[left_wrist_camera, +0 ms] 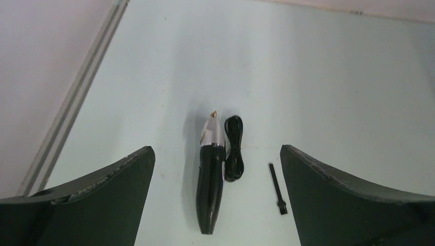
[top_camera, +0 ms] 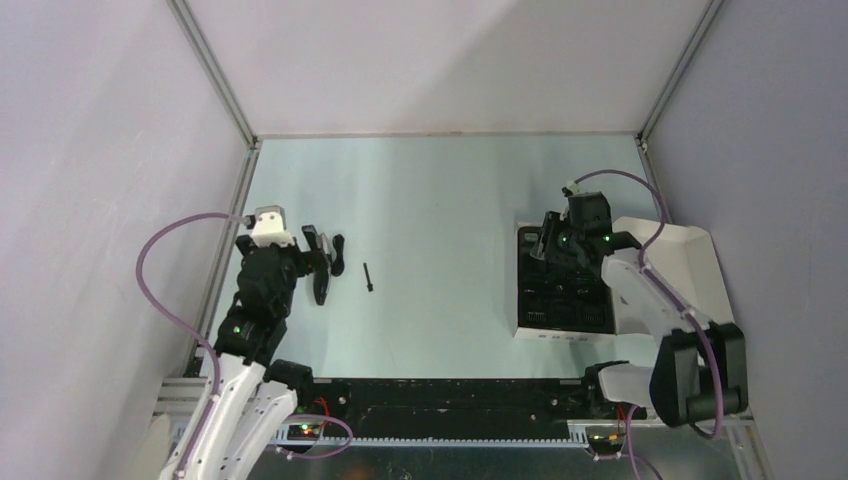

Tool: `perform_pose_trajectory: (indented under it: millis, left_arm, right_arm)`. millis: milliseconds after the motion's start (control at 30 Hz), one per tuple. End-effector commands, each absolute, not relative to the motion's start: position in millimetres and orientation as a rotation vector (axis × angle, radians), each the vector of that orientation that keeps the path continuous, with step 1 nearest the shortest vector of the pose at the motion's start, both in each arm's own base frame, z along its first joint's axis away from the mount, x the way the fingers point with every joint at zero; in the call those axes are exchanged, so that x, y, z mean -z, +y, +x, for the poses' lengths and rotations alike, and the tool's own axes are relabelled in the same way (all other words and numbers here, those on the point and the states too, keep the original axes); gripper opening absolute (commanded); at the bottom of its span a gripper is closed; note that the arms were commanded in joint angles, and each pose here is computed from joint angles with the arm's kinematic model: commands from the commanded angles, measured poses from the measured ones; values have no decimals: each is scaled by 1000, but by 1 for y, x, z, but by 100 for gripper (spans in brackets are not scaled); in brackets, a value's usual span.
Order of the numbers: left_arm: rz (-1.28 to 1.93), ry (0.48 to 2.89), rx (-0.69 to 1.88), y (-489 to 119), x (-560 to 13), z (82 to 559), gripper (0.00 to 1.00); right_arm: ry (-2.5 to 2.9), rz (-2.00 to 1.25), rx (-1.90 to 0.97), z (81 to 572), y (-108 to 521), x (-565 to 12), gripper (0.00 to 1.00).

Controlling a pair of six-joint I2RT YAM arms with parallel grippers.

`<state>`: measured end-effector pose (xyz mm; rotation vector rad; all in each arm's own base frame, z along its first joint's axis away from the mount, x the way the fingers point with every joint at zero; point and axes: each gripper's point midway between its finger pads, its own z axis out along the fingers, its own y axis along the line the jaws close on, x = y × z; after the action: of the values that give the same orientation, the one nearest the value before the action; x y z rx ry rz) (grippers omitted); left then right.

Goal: Sort the hair-cutting tools

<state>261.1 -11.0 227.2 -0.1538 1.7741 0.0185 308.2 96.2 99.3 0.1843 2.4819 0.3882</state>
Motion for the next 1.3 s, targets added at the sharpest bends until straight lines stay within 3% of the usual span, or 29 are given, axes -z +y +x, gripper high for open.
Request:
perform_pose_trajectory:
  millis: [0,167,333,500,667,733,1267]
  left_arm:
    - [-182,1874,8,-19,-221,270,100]
    - [-219,2003,26,-28,-203,278,100]
    - [-244,2176,79,-45,-173,290,95]
    - [-238,2314,118,-66,-143,304,79]
    - [-206,2388,86,-73,-125,323,56]
    - [-198,2410,75,-76,-120,331,52]
    - [-223,2561,-172,-63,-62,368,44]
  right_arm:
    - [2345,86,-443,303,110,-152,49]
    - [2271,-1,-480,285,129,-178,61]
    - [2234,-94,-557,272,154,-189,63]
    - [2211,-157,-630,264,175,-190,63]
    - [2202,-185,-667,262,182,-188,63]
    - [2206,-191,-672,262,183,-184,63]
    - [2214,-194,-693,257,184,-174,64]
